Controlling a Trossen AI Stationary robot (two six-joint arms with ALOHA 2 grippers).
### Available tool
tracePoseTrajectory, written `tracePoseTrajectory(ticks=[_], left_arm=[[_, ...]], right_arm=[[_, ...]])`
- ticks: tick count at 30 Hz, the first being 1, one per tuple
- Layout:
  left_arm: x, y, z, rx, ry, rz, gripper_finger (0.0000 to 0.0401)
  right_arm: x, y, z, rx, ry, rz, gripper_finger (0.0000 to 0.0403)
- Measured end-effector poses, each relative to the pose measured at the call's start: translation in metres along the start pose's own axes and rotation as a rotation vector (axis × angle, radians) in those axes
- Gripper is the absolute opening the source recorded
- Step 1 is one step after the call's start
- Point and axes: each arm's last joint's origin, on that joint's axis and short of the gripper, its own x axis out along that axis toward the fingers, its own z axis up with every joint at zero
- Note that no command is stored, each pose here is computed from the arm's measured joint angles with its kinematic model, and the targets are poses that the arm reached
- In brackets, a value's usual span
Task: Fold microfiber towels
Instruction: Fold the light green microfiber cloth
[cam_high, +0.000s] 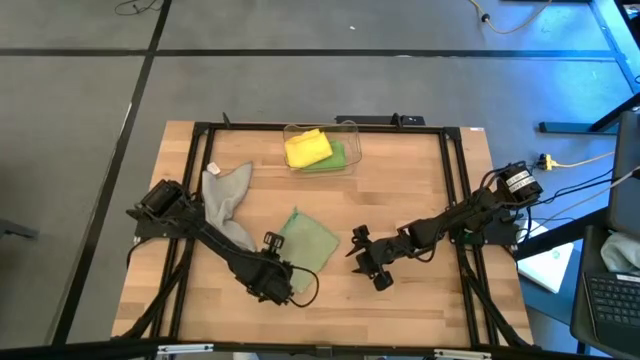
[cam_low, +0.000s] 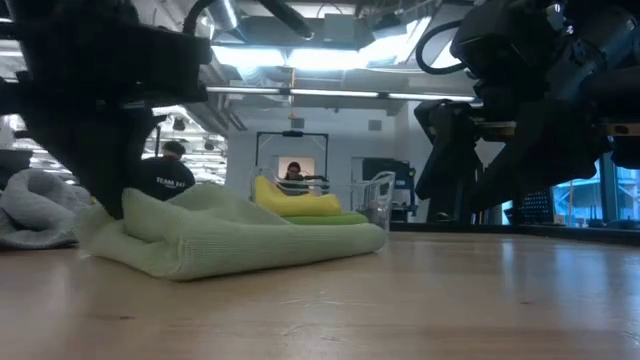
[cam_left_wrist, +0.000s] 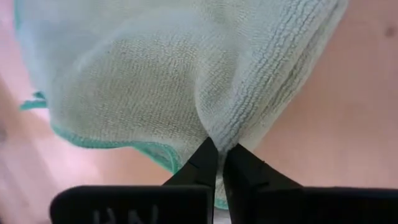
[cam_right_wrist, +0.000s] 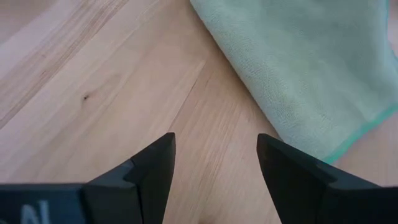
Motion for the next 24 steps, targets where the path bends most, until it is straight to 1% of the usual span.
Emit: tracePoseTrajectory(ticks=[4, 6, 8, 10, 17, 21, 24], left_arm=[[-0.002, -0.007, 0.002, -0.079, -0.012, -0.093, 0.0002], [-0.003, -0.011, 0.003, -0.105, -0.024, -0.143, 0.0004], [-0.005, -0.017, 0.005, -0.106, -0.037, -0.197, 0.0009], [-0.007, -0.022, 0.005, -0.101, -0.047, -0.227, 0.0013], [-0.010, -0.031, 0.003, -0.127, -0.055, -0.244, 0.0011], [-0.010, -0.030, 0.003, -0.146, -0.052, -0.247, 0.0006], [-0.013, -0.028, 0.006, -0.159, -0.043, -0.275, 0.0002]], right_arm=[[0.000, 0.000, 0.000, 0.001, 0.001, 0.000, 0.0229], [0.000, 0.000, 0.000, 0.002, 0.001, 0.000, 0.0229], [0.000, 0.000, 0.000, 0.003, 0.001, 0.000, 0.0229], [0.000, 0.000, 0.000, 0.003, 0.001, 0.000, 0.0229], [0.000, 0.000, 0.001, 0.005, -0.007, 0.000, 0.0229], [0.000, 0.000, 0.001, 0.005, -0.007, 0.000, 0.0229], [0.000, 0.000, 0.001, 0.005, -0.007, 0.000, 0.0229]])
